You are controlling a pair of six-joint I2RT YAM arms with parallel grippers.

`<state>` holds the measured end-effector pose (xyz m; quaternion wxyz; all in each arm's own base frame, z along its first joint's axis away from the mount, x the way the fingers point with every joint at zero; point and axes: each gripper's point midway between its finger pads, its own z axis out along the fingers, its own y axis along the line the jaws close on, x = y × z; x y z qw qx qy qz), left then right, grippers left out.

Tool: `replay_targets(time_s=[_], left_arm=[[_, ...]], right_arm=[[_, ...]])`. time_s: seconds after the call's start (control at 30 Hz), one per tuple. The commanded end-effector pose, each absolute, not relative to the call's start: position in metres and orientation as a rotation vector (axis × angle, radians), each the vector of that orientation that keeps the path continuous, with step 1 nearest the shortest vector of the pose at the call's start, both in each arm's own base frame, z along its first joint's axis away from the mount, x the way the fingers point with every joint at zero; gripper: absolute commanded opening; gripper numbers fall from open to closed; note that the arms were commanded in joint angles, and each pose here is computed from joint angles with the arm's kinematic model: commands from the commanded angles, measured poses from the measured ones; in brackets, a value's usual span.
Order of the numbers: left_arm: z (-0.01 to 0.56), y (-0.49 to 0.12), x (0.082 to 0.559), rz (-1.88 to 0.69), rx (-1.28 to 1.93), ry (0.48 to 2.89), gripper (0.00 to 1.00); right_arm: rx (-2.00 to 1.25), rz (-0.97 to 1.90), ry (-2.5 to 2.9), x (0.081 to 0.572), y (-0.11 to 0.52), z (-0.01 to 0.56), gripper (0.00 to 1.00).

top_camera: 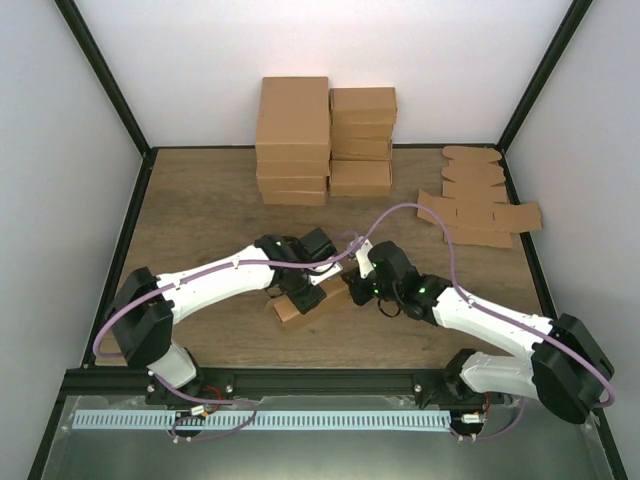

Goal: Fold the paper box

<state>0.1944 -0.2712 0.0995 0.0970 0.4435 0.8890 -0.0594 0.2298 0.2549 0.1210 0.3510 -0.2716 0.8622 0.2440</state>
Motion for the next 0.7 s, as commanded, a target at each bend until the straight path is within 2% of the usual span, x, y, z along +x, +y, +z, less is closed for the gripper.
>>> replay_targets(time_s=[0.0, 0.67], left_arm=[[0.095, -0.256, 0.215, 0.014, 1.295, 2.605, 0.56], [0.106, -0.260, 0.228, 0.034, 1.223, 2.560, 0.56]], right_arm=[[-0.734, 0.581, 2.363, 0.212, 0.244, 0.093, 0.01], [-0.630, 0.554, 2.470, 0.190, 0.248, 0.073, 0.01]])
